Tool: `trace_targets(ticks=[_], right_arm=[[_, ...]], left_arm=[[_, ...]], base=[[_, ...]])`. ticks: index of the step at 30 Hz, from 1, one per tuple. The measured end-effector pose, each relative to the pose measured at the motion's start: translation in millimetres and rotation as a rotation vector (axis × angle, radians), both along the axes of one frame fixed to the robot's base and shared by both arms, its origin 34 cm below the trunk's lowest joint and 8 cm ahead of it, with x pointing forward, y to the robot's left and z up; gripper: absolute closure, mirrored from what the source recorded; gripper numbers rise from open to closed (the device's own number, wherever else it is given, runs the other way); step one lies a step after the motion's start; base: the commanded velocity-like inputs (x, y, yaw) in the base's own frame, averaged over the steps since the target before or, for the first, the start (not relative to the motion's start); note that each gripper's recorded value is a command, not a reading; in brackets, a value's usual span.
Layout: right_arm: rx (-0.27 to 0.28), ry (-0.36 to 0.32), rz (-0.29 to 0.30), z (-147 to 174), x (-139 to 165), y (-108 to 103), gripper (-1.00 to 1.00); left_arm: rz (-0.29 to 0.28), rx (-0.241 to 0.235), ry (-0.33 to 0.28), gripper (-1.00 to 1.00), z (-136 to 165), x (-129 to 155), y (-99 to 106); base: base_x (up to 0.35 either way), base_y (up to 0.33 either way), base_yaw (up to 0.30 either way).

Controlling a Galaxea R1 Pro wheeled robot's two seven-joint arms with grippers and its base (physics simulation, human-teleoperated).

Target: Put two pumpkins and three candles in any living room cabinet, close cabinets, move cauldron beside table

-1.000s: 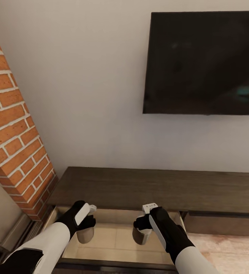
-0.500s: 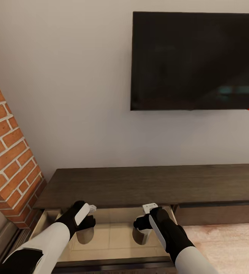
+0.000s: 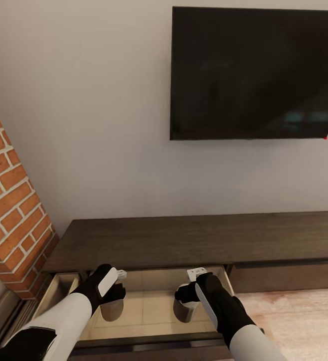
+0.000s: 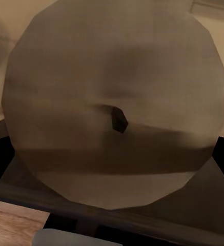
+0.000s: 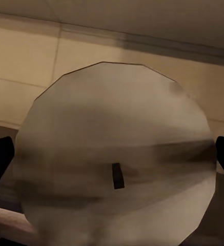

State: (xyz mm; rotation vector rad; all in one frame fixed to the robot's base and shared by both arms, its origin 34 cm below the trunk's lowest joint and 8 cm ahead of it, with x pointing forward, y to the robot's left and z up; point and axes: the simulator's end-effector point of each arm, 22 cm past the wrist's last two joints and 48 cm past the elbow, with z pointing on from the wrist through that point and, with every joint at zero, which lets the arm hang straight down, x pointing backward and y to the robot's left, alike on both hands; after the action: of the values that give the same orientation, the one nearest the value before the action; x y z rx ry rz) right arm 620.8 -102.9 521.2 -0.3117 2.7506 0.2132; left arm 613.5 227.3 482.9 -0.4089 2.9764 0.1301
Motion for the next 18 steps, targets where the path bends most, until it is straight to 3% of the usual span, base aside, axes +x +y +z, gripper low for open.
trace_targets(ticks=[10, 14, 18], right_arm=[[0.000, -0.008, 0.006, -18.6, -2.3, 3.5, 1.00], [0.019, -0.078, 0.005, -18.8, 9.7, 13.4, 1.00], [0.013, -0.152, 0.056, -21.8, 14.7, 33.9, 1.00]], left_arm=[[0.011, 0.012, -0.007, 1.00, -19.1, -0.9, 11.8], [0.012, 0.012, -0.011, 1.00, -26.6, -1.1, 12.2], [0.016, 0.010, -0.014, 1.00, -35.0, -1.9, 12.8]], base=[[0.000, 0.000, 0.000], [0.000, 0.000, 0.000], [0.000, 0.000, 0.000]])
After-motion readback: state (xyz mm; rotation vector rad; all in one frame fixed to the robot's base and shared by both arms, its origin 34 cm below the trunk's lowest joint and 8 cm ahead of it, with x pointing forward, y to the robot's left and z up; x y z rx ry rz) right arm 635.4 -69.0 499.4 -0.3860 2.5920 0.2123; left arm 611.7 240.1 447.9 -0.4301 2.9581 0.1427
